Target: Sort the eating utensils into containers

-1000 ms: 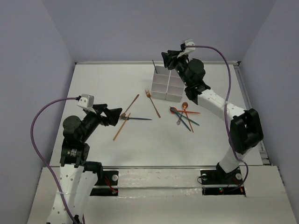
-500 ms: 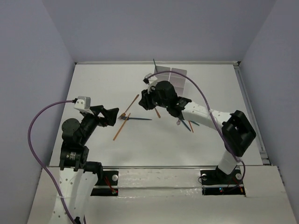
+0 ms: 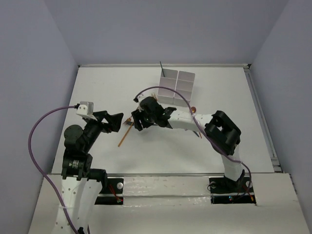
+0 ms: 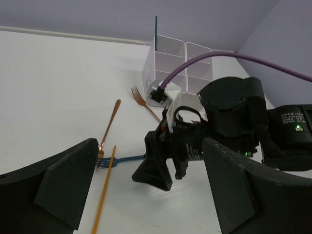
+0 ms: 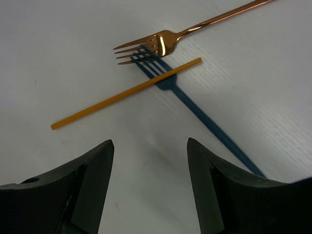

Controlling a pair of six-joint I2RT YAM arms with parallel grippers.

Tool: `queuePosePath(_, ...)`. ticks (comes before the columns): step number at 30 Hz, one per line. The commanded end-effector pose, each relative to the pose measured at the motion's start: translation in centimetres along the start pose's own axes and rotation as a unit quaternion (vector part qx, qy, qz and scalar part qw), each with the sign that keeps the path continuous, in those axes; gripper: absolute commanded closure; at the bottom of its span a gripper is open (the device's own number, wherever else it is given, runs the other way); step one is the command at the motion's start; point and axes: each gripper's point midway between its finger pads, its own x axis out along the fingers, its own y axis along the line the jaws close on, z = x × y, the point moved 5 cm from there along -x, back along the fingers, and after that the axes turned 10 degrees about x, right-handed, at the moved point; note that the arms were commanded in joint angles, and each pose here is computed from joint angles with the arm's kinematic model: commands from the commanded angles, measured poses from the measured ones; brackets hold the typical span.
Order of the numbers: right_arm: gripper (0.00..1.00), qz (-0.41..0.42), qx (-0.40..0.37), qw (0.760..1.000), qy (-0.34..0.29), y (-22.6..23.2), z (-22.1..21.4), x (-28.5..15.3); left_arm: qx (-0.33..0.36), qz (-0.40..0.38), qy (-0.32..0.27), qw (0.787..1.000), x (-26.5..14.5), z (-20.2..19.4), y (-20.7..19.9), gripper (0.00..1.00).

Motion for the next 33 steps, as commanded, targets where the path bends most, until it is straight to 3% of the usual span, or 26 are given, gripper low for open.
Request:
queuePosePath(1, 0.3, -0.009, 0.058, 0.998, -0.032, 3.9, -0.1, 1.0, 0.007, -0.007, -0.03, 1.0, -0.3, 1.7, -0.4, 0.01)
queuePosePath(6, 0.28, -0.029, 0.086, 0.995, -0.044, 4.3, -0.5, 2.8, 0.01, -0.013, -0.035, 0.999, -0.4, 1.8, -0.6, 0.01)
queuePosePath(17, 0.44, -0.092, 0.091, 0.99, -0.057, 3.8, -1.2, 6.0, 0.011, -0.024, -0.038, 0.999, -0.6, 2.0, -0.9, 0.01)
queuePosePath(25, 0.46, -0.101, 0.095, 0.989, -0.056, 3.6, -1.4, 6.8, 0.011, -0.025, -0.038, 0.999, -0.6, 1.9, -1.0, 0.01)
queuePosePath(33, 0.67, -0.15, 0.049, 0.987, -0.032, 2.4, -3.2, 7.0, 0.012, -0.026, -0.039, 0.999, -0.6, 1.9, -1.0, 0.01)
